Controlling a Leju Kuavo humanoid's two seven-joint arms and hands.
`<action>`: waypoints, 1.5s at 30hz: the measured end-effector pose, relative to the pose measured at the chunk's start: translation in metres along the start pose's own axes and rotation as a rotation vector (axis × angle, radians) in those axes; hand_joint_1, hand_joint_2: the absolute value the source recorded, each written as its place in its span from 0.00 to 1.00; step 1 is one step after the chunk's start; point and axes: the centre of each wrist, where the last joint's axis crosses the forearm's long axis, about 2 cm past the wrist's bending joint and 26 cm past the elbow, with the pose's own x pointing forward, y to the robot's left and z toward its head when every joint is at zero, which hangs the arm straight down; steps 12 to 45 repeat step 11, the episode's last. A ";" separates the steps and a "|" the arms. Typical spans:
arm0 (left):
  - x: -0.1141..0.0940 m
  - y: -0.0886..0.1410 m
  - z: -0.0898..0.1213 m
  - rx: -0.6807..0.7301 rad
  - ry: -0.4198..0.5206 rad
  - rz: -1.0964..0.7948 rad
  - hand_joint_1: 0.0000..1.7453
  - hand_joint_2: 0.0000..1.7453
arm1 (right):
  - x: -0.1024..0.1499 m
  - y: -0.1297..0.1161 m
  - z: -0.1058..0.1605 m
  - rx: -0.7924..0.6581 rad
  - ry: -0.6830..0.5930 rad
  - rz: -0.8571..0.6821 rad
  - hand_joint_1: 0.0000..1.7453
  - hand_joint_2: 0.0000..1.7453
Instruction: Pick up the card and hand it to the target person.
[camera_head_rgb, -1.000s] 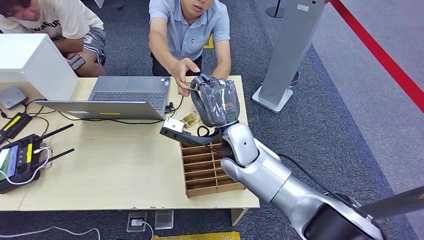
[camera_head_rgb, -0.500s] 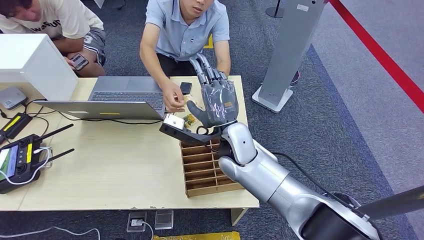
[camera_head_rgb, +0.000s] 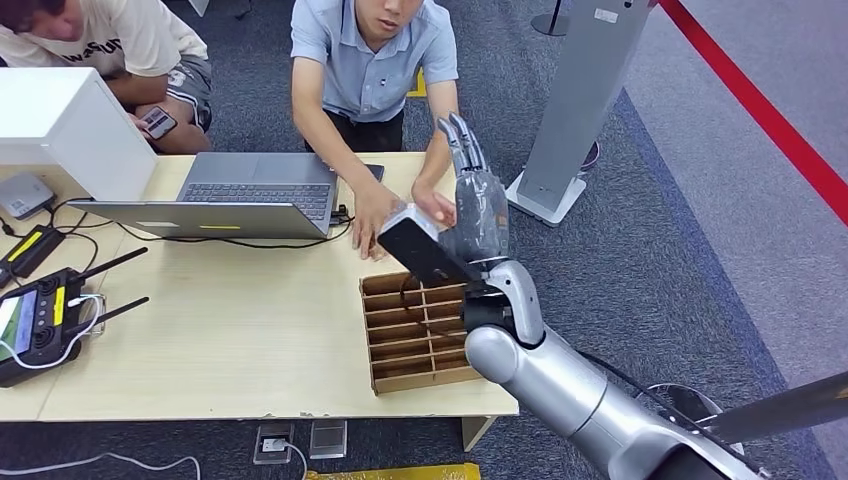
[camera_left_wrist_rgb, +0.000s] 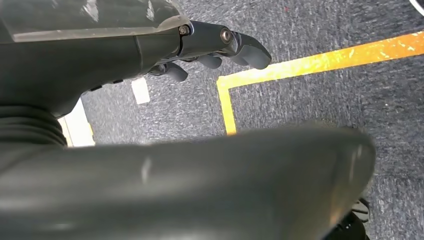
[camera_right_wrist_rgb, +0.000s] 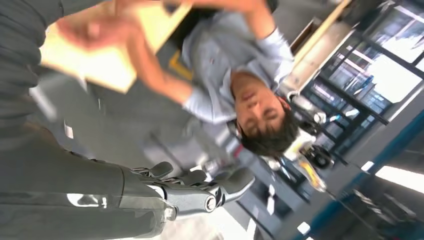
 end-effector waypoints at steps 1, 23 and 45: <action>0.000 0.000 0.000 0.001 0.002 0.003 0.00 0.00 | -0.002 -0.004 0.005 0.004 0.015 -0.079 0.00 1.00; -0.002 0.001 0.000 0.011 0.023 0.020 0.00 0.00 | -0.026 -0.030 0.079 0.161 0.231 -0.618 0.00 1.00; -0.002 0.001 0.000 0.011 0.023 0.020 0.00 0.00 | -0.026 -0.030 0.079 0.161 0.231 -0.618 0.00 1.00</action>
